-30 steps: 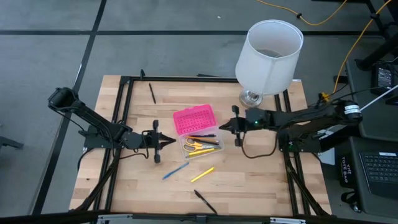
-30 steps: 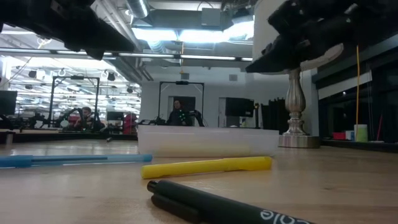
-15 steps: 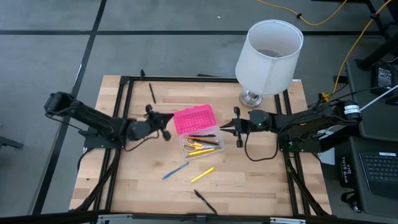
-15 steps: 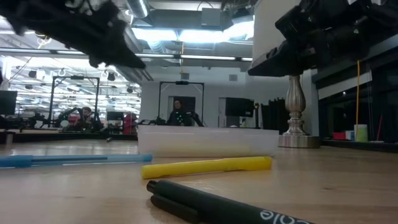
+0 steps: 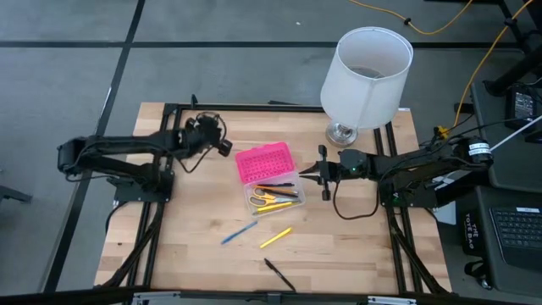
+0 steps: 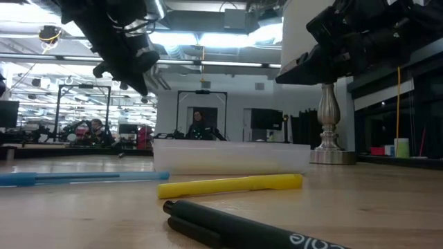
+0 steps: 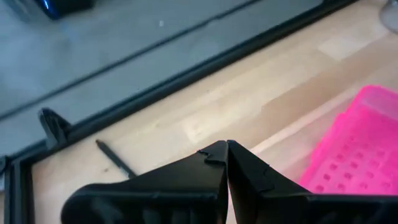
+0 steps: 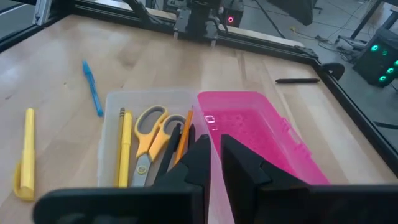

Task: Pick & place school supplies into a supply box
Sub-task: Put the black pen into the pink supply box

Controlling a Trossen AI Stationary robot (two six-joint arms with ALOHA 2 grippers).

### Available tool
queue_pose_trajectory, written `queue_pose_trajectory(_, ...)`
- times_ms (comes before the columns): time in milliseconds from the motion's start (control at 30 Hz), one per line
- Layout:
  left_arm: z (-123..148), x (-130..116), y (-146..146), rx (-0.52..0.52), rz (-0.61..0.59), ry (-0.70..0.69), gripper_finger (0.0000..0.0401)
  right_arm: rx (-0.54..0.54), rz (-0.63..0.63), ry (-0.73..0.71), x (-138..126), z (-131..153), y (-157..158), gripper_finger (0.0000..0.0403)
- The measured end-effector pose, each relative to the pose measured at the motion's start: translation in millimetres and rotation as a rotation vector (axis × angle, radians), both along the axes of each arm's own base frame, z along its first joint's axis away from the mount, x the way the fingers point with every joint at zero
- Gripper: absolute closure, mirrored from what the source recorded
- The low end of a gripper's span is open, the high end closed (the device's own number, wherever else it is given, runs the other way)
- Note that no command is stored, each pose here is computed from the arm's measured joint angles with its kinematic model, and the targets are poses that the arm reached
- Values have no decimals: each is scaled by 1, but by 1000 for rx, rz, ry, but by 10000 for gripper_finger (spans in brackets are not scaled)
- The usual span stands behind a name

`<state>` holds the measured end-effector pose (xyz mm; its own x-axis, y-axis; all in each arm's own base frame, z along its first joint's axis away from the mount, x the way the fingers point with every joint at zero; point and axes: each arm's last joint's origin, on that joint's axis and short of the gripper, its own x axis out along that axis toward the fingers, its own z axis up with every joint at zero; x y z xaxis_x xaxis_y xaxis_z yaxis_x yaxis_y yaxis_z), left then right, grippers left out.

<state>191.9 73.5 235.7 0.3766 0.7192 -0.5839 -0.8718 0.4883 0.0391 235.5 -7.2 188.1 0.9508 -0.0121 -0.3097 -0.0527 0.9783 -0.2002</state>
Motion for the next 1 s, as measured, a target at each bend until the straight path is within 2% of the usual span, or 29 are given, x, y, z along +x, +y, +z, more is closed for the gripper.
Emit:
queue_pose_trajectory(167,8,-6,18,-61,15,1,397,0,0,0,0,0,0,360)
queue_pose_trajectory(600,8,-44,71,-166,234,-44,397,0,0,2,0,0,0,360)
queue_pose_trajectory(800,7,-54,80,-168,300,-45,397,0,0,2,0,0,0,360)
queue_pose_trajectory(1000,6,-54,80,-190,269,-40,385,0,0,2,0,0,0,360)
